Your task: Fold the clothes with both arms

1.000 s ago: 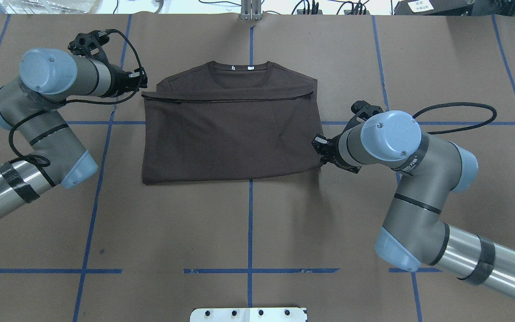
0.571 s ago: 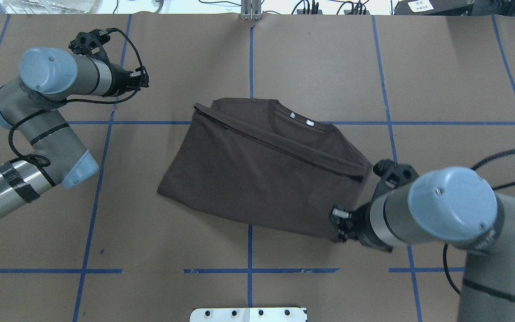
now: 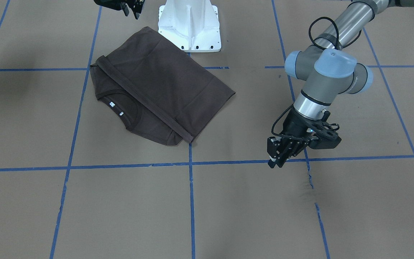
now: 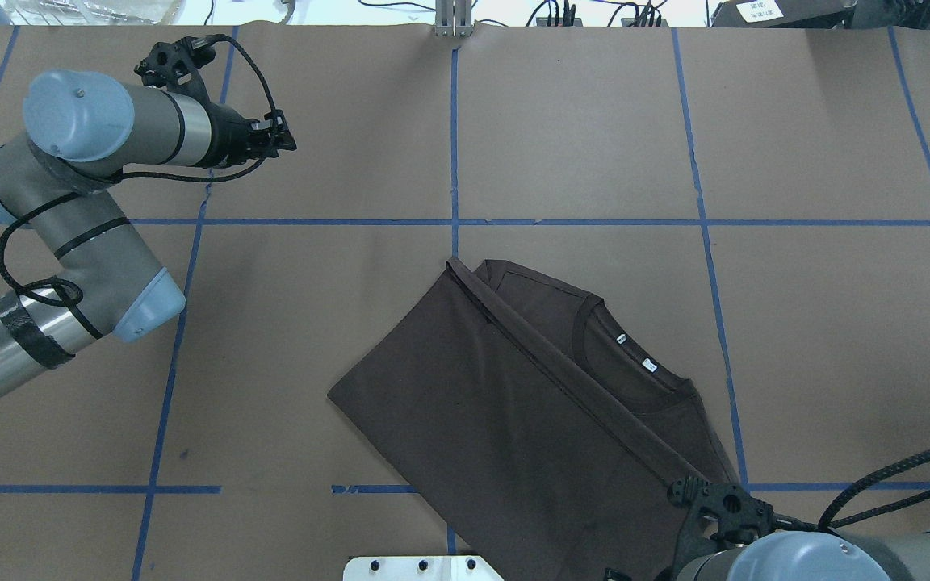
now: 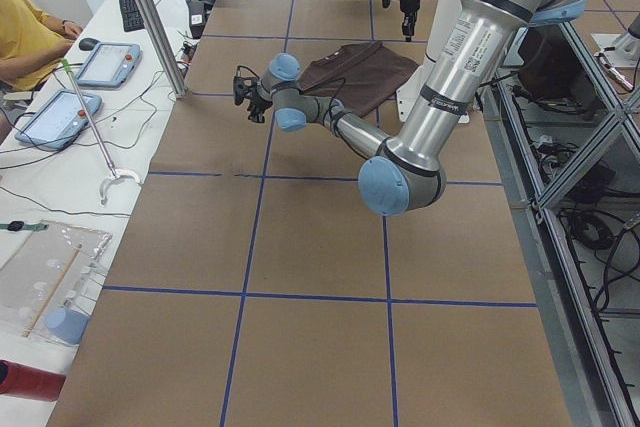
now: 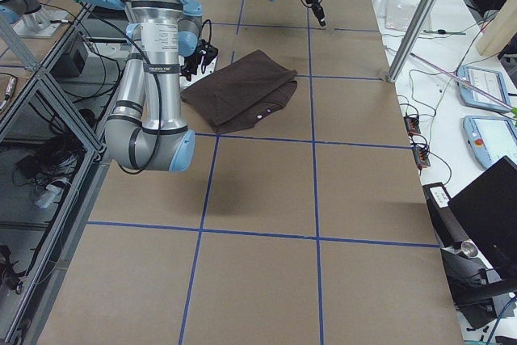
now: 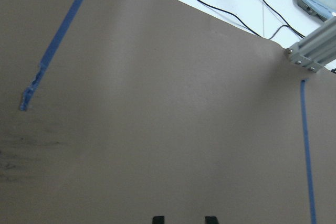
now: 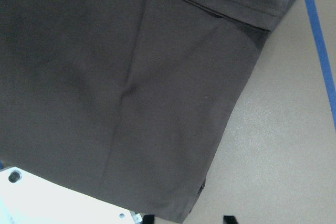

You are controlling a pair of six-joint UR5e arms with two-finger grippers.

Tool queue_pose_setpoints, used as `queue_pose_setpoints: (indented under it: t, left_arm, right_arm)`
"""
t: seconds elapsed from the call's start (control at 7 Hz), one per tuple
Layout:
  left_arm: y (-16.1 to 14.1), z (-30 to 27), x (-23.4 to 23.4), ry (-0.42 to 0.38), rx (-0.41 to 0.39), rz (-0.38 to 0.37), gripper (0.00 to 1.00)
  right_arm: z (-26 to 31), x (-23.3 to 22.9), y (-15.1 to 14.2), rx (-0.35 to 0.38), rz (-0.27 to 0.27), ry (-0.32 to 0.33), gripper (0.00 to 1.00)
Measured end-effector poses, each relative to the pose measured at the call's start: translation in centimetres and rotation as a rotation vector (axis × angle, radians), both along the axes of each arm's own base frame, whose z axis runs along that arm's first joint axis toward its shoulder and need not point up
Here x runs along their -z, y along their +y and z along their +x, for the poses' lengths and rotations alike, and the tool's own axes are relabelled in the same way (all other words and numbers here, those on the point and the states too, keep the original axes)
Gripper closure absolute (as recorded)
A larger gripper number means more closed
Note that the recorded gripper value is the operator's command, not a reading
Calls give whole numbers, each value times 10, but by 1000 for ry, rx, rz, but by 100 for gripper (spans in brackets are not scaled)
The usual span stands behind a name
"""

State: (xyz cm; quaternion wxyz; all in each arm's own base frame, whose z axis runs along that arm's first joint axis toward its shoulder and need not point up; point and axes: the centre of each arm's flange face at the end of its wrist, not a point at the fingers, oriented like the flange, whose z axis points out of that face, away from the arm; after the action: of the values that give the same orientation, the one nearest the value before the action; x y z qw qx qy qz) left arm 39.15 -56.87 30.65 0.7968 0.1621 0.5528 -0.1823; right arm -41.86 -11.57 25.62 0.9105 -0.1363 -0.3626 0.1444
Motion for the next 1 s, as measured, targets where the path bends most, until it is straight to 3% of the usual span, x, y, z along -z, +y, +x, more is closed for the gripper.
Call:
queue_pose_setpoints:
  t: [0.14,0.29,0.71,1.0]
  left_arm:
    - [17,-4,17,56,-79,5,5]
    - [37,-12,29,118,-137,-21,1]
    - [113,-7,45,267,-257,-211,3]
    - [171,32,29,267,-268,-317,16]
  right_arm:
    - [2,-1,-15,-45,12,7,0]
    - [9,-1,-41,-112,18,7,0]
    - [35,26,-152,-365,34,-41,0]
    - [40,33,-190,-430,56,-43,0]
